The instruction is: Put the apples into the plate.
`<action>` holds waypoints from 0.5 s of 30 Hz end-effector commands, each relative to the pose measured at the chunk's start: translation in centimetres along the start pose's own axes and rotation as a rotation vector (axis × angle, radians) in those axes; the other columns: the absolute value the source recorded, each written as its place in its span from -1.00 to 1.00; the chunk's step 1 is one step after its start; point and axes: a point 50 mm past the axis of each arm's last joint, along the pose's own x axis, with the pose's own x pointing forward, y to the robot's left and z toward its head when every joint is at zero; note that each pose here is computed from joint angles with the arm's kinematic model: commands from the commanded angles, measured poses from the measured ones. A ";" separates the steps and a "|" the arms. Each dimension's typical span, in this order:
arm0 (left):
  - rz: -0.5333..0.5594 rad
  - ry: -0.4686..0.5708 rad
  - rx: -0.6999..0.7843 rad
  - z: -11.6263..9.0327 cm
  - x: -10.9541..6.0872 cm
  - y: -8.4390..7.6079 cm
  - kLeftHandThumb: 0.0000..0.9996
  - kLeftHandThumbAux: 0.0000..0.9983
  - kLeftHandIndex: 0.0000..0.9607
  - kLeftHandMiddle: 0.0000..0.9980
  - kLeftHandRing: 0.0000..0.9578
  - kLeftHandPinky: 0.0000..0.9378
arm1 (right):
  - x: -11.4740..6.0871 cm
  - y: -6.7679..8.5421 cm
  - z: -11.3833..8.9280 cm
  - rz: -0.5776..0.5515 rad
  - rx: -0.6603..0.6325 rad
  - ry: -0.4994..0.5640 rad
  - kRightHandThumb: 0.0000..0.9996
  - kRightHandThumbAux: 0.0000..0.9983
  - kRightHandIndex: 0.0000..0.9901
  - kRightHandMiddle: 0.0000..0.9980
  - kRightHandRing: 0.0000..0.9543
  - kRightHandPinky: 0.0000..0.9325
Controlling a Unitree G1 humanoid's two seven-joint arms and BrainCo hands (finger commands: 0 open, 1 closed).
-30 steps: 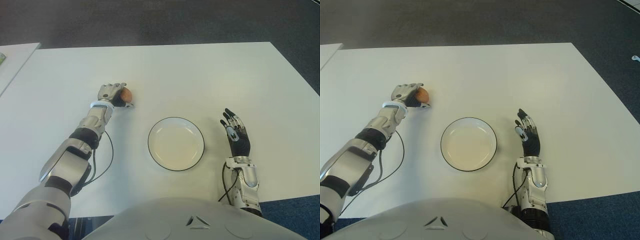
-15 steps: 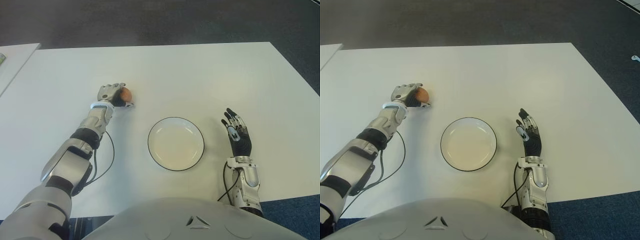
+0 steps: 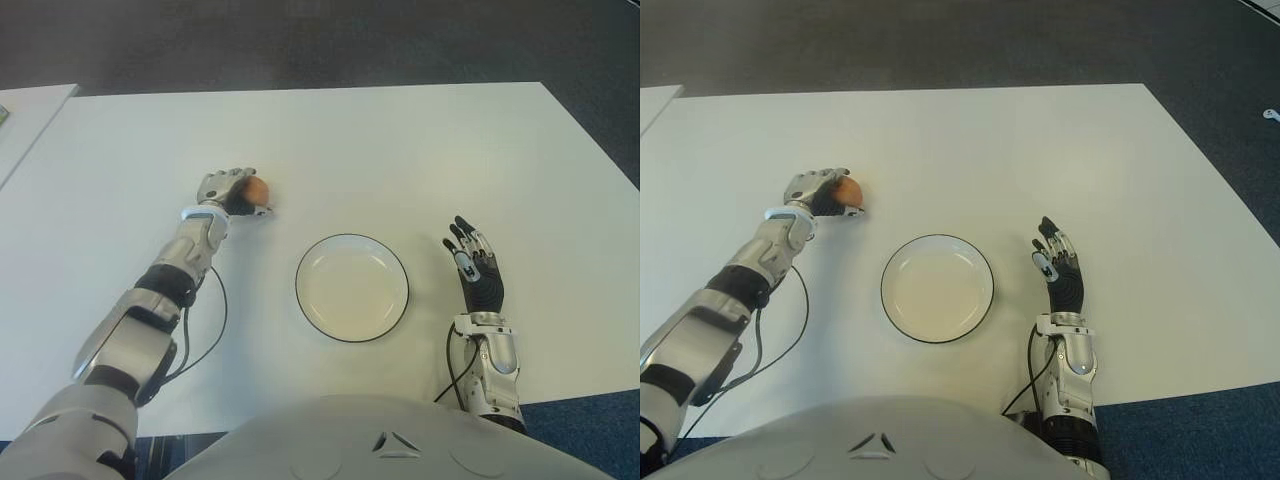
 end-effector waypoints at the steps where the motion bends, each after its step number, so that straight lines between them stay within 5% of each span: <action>1: 0.116 -0.059 -0.028 1.4 -0.1 5.7 0.70 0.34 -0.17 0.06 0.69 0.71 | -1.2 0.2 -1.8 -0.031 0.018 0.104 -0.50 0.08 -0.54 -0.74 -0.84 -0.81; 11: 0.278 -0.152 -0.065 2.7 -2.8 13.7 0.70 0.34 -0.17 0.07 0.75 0.78 | -1.4 0.4 -2.2 -0.027 0.008 0.115 -0.47 0.09 -0.51 -0.71 -0.83 -0.84; 15: 0.313 -0.188 -0.065 3.5 -3.6 15.4 0.71 0.34 -0.17 0.07 0.76 0.79 | -1.5 0.5 -2.2 -0.021 0.000 0.118 -0.49 0.07 -0.49 -0.70 -0.83 -0.84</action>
